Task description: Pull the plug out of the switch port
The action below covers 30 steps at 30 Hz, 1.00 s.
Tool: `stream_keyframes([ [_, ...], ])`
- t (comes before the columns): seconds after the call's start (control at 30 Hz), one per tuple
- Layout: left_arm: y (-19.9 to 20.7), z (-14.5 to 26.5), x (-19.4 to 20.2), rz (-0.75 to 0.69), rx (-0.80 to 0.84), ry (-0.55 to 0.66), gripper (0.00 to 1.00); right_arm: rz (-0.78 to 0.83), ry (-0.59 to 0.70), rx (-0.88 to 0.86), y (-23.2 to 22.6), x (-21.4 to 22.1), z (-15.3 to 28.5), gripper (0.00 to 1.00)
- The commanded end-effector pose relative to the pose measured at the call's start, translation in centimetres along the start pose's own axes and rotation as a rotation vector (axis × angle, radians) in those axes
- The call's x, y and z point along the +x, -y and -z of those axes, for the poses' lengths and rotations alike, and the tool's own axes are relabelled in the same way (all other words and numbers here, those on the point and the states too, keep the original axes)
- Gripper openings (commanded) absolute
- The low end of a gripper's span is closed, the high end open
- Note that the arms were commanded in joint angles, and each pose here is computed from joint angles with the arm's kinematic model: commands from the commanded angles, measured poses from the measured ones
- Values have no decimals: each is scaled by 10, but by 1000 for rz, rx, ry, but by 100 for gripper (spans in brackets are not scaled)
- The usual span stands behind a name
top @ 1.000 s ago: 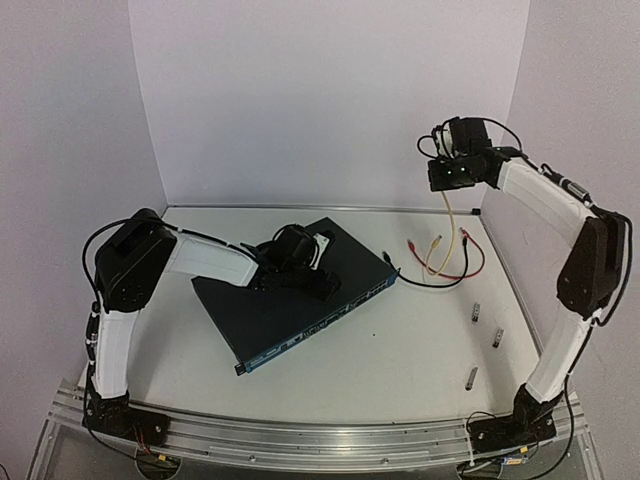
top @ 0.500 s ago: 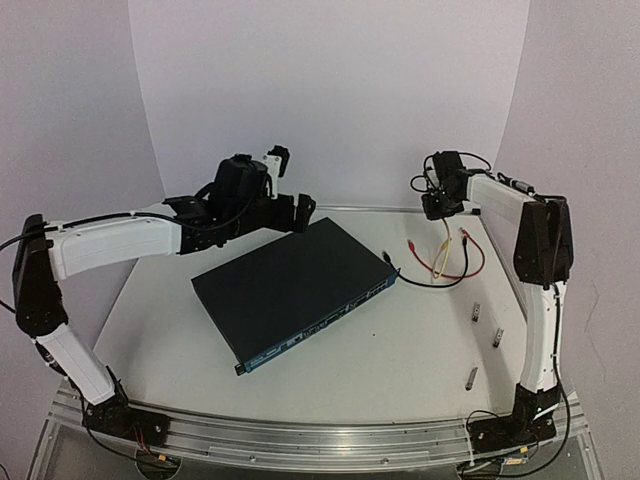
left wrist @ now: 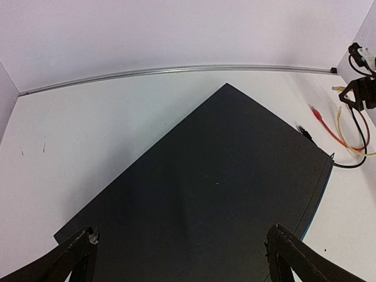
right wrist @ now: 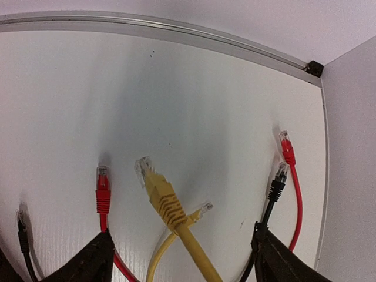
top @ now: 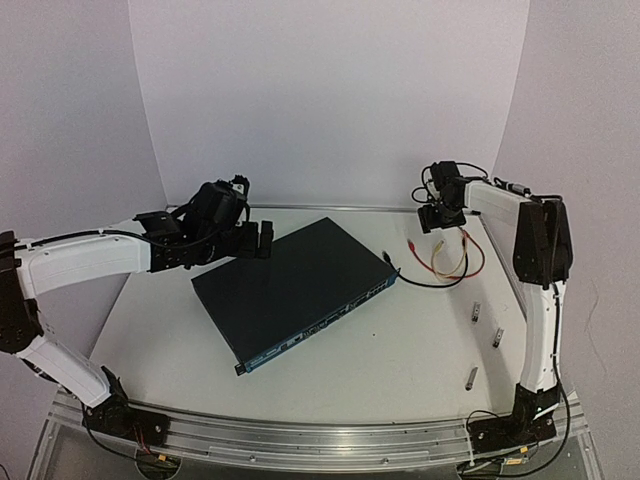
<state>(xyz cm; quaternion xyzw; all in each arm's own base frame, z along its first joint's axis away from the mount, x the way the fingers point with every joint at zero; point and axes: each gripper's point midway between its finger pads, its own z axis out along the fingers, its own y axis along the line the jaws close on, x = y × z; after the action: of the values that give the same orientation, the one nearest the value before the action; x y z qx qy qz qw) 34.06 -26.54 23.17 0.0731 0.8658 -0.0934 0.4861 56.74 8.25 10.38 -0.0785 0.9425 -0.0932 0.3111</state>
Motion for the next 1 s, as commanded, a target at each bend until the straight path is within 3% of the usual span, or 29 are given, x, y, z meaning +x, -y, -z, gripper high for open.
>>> stream_keyframes([
  [0.0,-14,19,-15,56,-31,48,100,-42,134,123,39,-36,74,81],
  [0.23,-14,19,-10,61,-20,32,100,-34,166,407,91,-50,106,89],
  [0.33,-15,19,-8,64,-24,30,100,-43,178,427,95,-54,113,90],
  [0.63,-21,18,1,102,-53,9,100,-251,188,176,67,-14,141,91],
  [0.97,-43,29,23,177,-102,-25,100,-432,7,-184,8,113,169,94],
])
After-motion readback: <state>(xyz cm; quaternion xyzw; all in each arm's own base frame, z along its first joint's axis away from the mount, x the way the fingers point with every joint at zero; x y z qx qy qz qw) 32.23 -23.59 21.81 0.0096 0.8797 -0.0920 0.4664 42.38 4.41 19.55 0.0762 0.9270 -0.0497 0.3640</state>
